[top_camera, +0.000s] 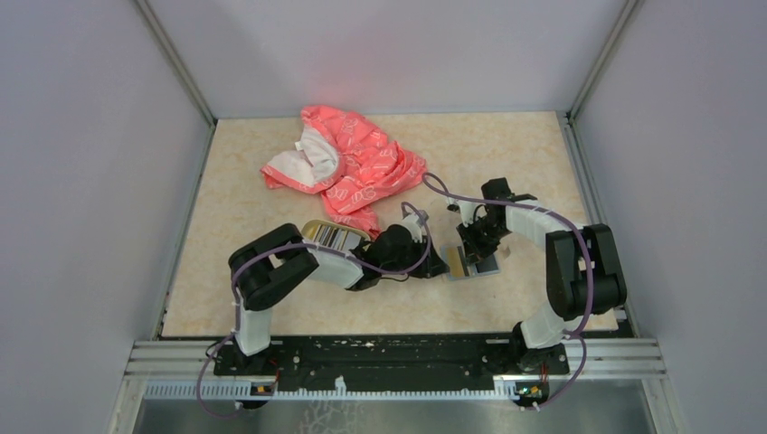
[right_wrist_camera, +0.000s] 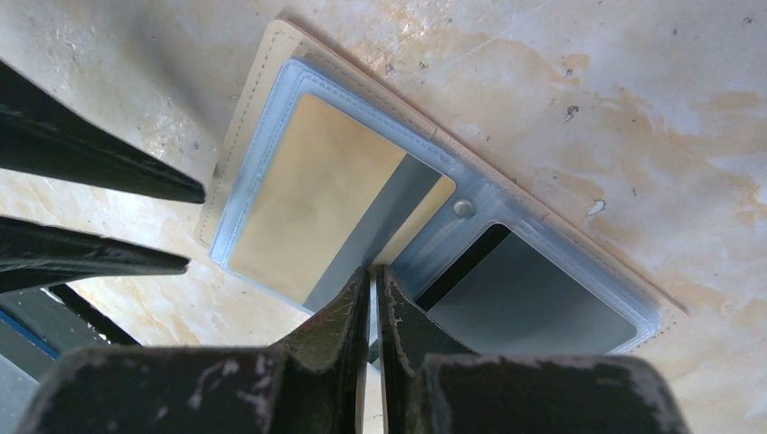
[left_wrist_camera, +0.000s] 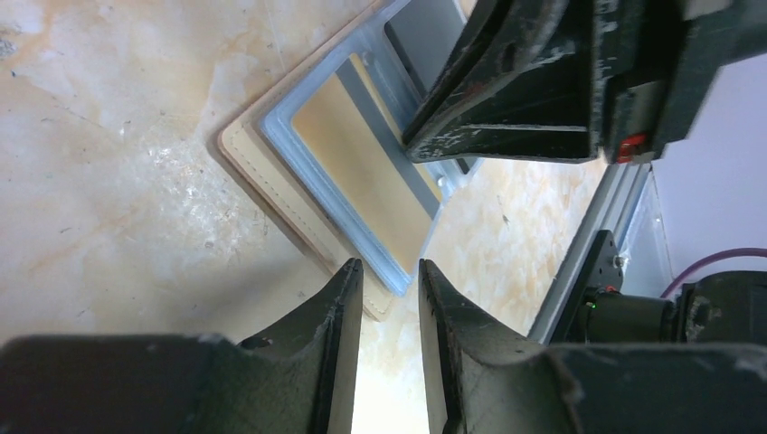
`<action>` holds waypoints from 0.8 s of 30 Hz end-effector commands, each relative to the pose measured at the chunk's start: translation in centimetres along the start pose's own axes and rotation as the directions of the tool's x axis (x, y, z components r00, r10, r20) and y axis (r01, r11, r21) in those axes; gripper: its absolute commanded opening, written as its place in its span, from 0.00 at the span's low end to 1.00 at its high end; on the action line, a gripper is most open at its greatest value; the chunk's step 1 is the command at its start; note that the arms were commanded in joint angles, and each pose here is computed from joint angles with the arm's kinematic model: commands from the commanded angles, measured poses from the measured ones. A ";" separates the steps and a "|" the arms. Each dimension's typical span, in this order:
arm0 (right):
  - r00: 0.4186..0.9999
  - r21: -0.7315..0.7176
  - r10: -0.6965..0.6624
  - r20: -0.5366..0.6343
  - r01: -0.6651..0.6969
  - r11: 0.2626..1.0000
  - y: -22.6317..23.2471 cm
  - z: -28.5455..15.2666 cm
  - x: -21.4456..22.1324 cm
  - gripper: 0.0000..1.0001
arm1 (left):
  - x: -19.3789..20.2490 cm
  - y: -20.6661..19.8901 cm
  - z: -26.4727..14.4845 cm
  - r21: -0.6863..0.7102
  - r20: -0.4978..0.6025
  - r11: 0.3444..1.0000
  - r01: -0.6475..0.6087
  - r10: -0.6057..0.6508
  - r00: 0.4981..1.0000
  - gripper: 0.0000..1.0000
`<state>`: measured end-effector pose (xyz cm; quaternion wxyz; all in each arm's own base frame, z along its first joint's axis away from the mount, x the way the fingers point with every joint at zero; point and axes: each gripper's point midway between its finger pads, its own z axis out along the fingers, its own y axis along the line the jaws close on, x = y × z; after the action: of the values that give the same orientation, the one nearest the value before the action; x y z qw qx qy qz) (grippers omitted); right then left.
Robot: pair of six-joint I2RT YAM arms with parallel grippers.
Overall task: Put the credit cards into the card holder
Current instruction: Insert the credit card into the card holder.
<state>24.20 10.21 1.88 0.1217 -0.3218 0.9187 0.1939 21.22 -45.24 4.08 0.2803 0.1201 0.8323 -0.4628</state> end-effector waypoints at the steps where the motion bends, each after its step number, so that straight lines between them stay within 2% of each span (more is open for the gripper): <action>1: 1.000 0.001 -0.016 0.023 0.016 1.000 -0.3 -0.4 -1.1 0.07 | -2.4 -2.5 -1.3 0.056 0.070 0.998 -0.013 0.009 0.998 0.35; 8: 1.000 0.001 -0.016 0.020 0.016 1.000 -0.3 -0.3 -1.1 0.07 | -2.4 -3.6 -0.4 0.104 0.051 0.995 -0.002 -0.004 0.999 0.35; 24: 1.000 0.000 -0.018 0.021 0.018 1.000 -0.3 -0.3 -1.1 0.07 | -1.0 -0.7 1.3 0.031 0.018 0.999 0.026 -0.026 0.999 0.35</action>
<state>24.20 10.21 1.87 0.1216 -0.3217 0.9188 0.1939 21.47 -46.25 4.41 0.2751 0.1149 0.8272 -0.4763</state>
